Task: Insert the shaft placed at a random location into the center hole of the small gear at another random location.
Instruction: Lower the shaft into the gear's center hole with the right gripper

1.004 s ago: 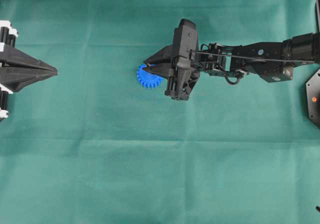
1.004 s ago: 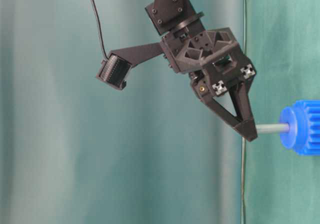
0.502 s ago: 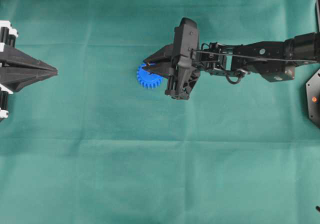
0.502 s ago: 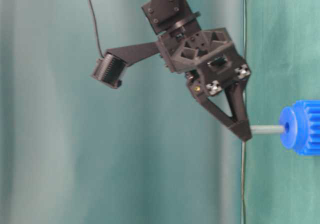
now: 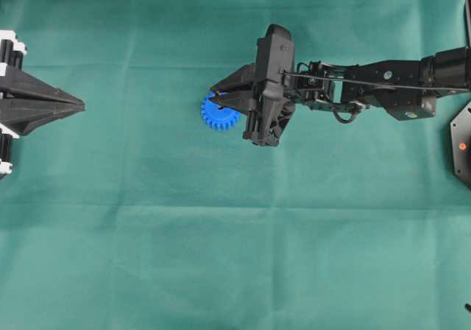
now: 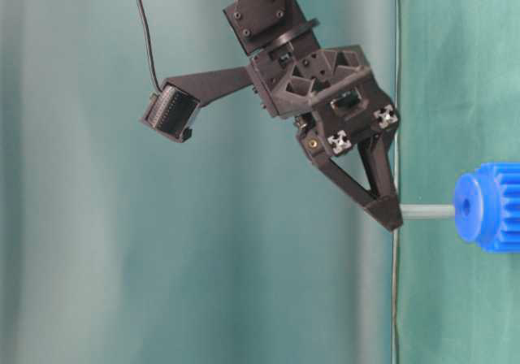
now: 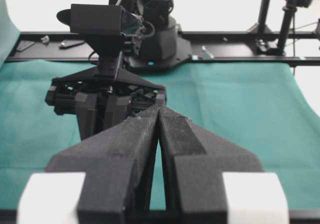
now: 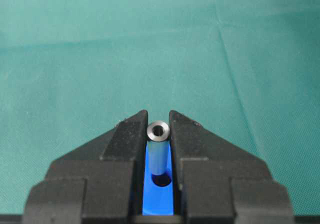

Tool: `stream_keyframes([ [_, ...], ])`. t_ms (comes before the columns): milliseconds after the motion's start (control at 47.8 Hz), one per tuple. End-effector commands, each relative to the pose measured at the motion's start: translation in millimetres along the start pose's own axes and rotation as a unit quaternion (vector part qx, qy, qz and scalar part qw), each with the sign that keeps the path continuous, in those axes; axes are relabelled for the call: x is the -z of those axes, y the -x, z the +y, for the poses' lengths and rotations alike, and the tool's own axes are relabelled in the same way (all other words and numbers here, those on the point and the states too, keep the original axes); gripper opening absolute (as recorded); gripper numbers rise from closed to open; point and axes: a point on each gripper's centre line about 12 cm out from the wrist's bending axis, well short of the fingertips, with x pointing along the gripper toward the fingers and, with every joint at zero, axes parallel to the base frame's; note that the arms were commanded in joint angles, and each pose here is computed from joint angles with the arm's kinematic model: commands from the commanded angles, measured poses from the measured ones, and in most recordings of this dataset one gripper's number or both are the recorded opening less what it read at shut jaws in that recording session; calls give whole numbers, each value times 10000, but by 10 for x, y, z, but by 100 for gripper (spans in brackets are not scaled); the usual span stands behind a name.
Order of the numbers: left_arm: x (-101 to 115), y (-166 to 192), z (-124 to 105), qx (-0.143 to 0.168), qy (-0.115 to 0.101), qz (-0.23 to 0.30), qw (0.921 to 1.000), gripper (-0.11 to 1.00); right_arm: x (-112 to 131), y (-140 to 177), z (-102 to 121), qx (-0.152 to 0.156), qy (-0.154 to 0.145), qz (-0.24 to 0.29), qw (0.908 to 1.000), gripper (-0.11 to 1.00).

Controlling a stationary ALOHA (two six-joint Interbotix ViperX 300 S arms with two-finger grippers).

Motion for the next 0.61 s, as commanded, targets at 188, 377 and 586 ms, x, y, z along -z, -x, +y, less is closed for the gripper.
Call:
stream_keyframes([
  [188,-86,-17,3,-6,0,-107,9999,0,-101,0,-11,13,66,-161,9998,13],
  [377,-86,-17,3,-6,0,-107,9999,0,-33,-38,-19,26,44,-69,10000,13],
  [586,-86,-17,3,-6,0,-107,9999,0,49,-89,-15,29,44,-7,10000,13],
])
